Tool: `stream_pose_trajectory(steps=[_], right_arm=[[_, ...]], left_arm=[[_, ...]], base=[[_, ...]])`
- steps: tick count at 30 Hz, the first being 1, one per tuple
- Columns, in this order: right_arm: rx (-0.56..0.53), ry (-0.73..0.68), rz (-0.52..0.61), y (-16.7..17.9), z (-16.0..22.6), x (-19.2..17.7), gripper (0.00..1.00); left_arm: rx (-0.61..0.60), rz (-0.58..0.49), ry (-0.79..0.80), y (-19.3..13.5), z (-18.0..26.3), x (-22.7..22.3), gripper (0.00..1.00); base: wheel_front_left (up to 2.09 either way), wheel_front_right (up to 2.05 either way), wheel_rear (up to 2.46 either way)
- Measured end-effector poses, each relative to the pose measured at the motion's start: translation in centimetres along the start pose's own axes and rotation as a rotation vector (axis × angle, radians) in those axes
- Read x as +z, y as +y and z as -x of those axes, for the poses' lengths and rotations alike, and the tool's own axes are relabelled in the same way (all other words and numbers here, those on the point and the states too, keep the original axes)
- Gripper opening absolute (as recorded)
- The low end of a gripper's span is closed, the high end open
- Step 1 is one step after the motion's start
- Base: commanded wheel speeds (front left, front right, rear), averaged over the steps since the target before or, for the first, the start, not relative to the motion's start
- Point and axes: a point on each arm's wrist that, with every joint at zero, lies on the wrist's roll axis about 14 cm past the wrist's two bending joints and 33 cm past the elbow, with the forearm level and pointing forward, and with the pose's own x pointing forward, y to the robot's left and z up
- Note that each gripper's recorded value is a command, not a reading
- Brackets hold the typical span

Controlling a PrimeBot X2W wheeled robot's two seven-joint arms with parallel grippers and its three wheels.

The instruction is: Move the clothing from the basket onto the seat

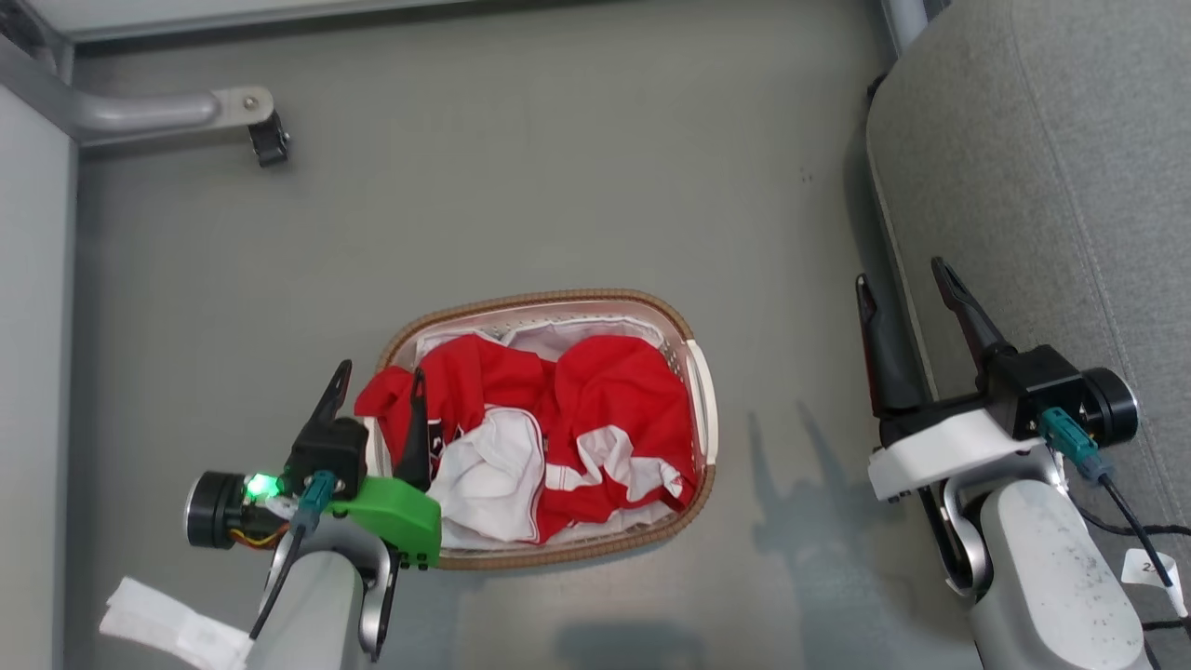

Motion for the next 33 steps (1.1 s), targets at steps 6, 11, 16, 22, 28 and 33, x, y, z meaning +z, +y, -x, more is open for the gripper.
stream_pose_trajectory(steps=[6,11,16,22,28,33], right_arm=[[0.019,0.041,-0.015,0.1,-1.9,-2.6,1.00],[0.024,0.110,-0.030,0.1,-2.4,-5.8,1.00],[0.029,0.209,-0.057,0.3,-1.7,-9.6,1.00],[0.008,0.262,-0.063,-0.5,-1.1,-11.6,1.00],[-0.010,0.302,-0.058,-1.2,-0.4,-12.9,1.00],[-0.028,0.326,-0.068,-1.7,0.2,-13.5,1.00]], left_arm=[[-0.076,-0.047,0.133,-1.1,-3.9,-4.4,1.00],[-0.117,-0.099,0.254,-1.1,-6.0,-8.6,1.00],[-0.172,-0.178,0.393,-1.4,-6.8,-13.4,1.00],[-0.190,-0.281,0.474,-0.8,-8.4,-16.2,1.00],[-0.177,-0.361,0.602,0.2,-8.9,-18.8,1.00],[-0.192,-0.373,0.690,0.0,-8.6,-20.4,1.00]], base=[[0.00,0.00,0.00],[0.00,0.00,0.00],[0.00,0.00,0.00],[0.00,0.00,0.00],[0.00,0.00,0.00],[0.00,0.00,0.00]])
